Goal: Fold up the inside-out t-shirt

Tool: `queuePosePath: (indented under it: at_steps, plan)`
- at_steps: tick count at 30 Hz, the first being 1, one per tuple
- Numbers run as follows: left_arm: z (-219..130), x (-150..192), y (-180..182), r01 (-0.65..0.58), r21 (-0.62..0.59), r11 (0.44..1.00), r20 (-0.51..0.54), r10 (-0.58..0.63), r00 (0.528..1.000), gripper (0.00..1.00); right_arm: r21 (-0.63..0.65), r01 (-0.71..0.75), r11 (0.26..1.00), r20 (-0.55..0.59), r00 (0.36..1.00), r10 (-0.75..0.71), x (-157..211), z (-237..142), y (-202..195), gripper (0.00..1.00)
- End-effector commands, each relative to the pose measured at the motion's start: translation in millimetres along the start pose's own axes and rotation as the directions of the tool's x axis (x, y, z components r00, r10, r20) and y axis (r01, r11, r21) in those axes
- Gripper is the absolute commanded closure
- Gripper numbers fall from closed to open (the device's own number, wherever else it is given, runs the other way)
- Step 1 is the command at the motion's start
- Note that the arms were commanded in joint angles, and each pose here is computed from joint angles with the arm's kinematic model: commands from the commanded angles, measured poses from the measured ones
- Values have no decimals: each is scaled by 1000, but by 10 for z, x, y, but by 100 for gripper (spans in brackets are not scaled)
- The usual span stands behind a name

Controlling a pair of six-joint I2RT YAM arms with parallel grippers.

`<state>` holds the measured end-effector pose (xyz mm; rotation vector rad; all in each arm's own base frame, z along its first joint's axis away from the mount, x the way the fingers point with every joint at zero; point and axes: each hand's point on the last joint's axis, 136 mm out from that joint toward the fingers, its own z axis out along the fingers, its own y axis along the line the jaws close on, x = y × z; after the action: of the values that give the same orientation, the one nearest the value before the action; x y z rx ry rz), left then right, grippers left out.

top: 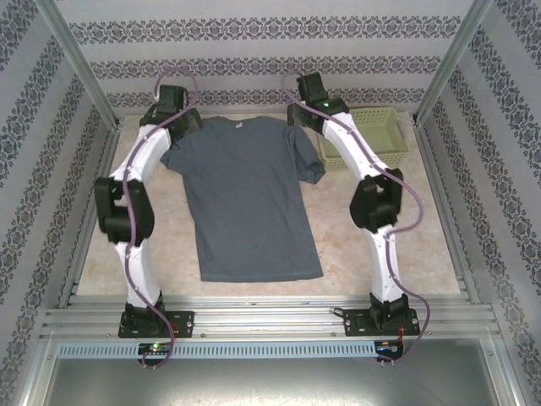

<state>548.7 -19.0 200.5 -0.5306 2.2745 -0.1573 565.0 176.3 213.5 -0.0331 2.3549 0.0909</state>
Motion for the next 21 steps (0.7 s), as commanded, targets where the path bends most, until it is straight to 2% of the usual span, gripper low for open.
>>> queuePosePath:
  at_steps: [1, 4, 6, 10, 12, 17, 21]
  plan:
    - [-271, 512, -150, 77, 95, 992, -50, -73, 996, 33, -76, -29, 997, 11, 1000, 29, 229, -589, 176, 31]
    - [-514, 988, -37, 92, 83, 992, -42, -89, 995, 33, -103, -33, 994, -52, 998, 27, 814, -830, 219, 30]
    - [-649, 1297, -51, 94, 117, 989, -78, -85, 993, 33, -94, -47, 995, -99, 994, 37, 1243, -941, 203, 29]
    - [-818, 1976, -73, 3, 146, 989, -189, 25, 982, 32, -93, -102, 990, -230, 970, 78, 2093, -1016, 197, 29]
    - [-841, 2335, -27, -1, 154, 988, -265, 42, 963, 33, -104, -129, 986, -288, 953, 95, 2498, -1024, 275, 29]
    - [-821, 2815, 133, -70, 115, 991, -354, 106, 929, 31, -91, -180, 979, -389, 912, 132, 3085, -903, 352, 31]
    - [-658, 2981, 212, -104, 77, 992, -409, 127, 904, 29, -77, -189, 979, -430, 892, 139, 3269, -715, 381, 32]
